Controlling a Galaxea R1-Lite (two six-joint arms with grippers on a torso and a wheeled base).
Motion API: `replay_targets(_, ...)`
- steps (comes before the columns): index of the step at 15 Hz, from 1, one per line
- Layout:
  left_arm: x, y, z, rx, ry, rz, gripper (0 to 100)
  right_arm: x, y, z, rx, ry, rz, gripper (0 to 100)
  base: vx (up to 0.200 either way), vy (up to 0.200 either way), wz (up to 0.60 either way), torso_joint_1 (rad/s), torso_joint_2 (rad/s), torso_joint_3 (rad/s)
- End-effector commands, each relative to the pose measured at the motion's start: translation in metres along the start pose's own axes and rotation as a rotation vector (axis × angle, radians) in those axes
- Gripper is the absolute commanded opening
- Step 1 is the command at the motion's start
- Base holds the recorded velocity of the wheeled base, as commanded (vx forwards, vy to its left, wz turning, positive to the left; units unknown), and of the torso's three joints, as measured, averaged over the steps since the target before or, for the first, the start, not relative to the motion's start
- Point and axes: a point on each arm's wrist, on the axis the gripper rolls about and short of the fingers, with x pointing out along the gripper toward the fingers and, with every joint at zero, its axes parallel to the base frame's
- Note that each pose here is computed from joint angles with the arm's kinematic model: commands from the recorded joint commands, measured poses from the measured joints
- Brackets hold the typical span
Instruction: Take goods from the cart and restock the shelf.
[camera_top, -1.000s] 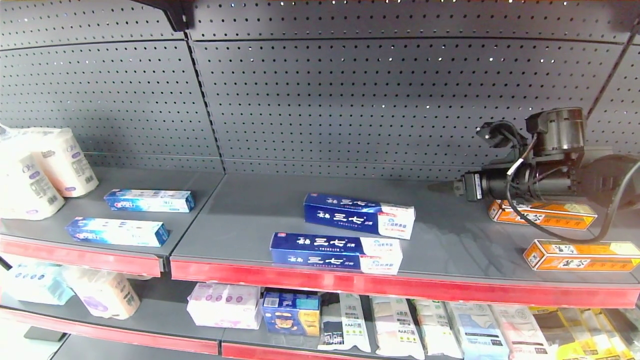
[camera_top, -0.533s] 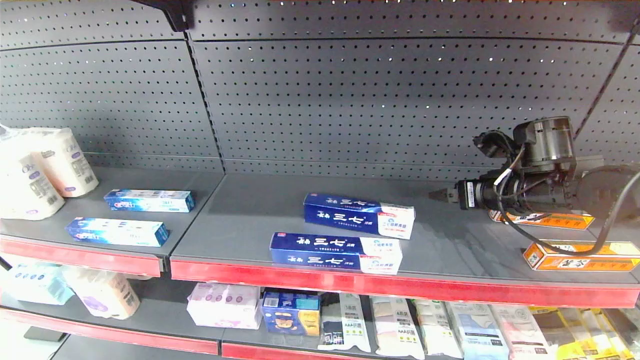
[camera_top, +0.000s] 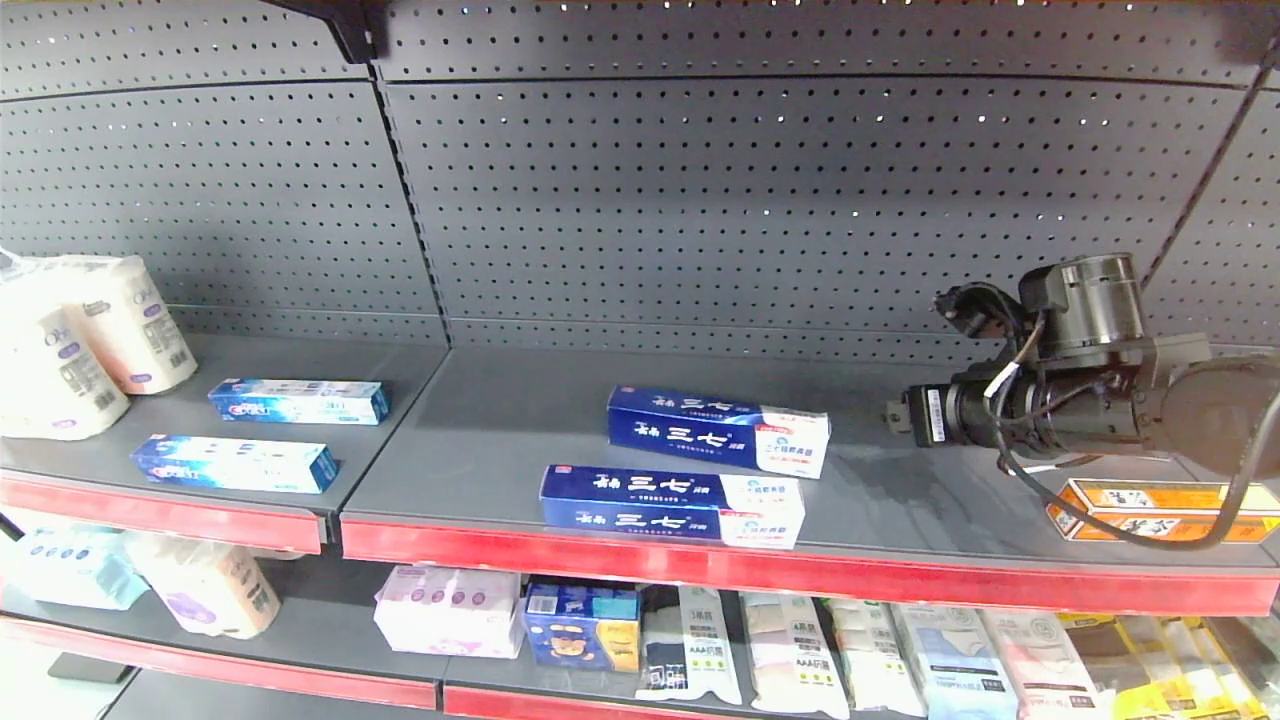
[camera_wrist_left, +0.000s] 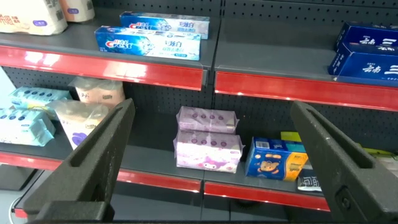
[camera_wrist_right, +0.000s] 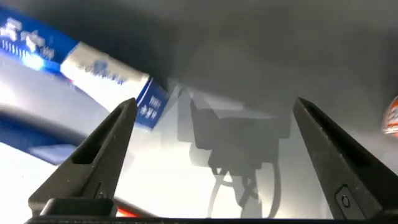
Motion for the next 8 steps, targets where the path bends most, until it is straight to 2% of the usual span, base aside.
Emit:
replay_targets(1,0.0,0.0,0.0,0.0,0.001,0.0,100,0.0,0.008,-0.01,-0.015,0.036,0.019,100,0.0,0.0,0.0,0.0,0.0,0.0)
replay_targets(6,0.0,0.0,0.0,0.0,0.001,0.002,100,0.004,0.012,-0.018,-0.023,0.072,0.026,100,0.0,0.0,0.0,0.0,0.0,0.0)
replay_targets(8,0.0,0.0,0.0,0.0,0.001,0.002,100,0.013,0.019,-0.02,-0.004,0.087,-0.012,100,0.0,0.0,0.0,0.0,0.0,0.0)
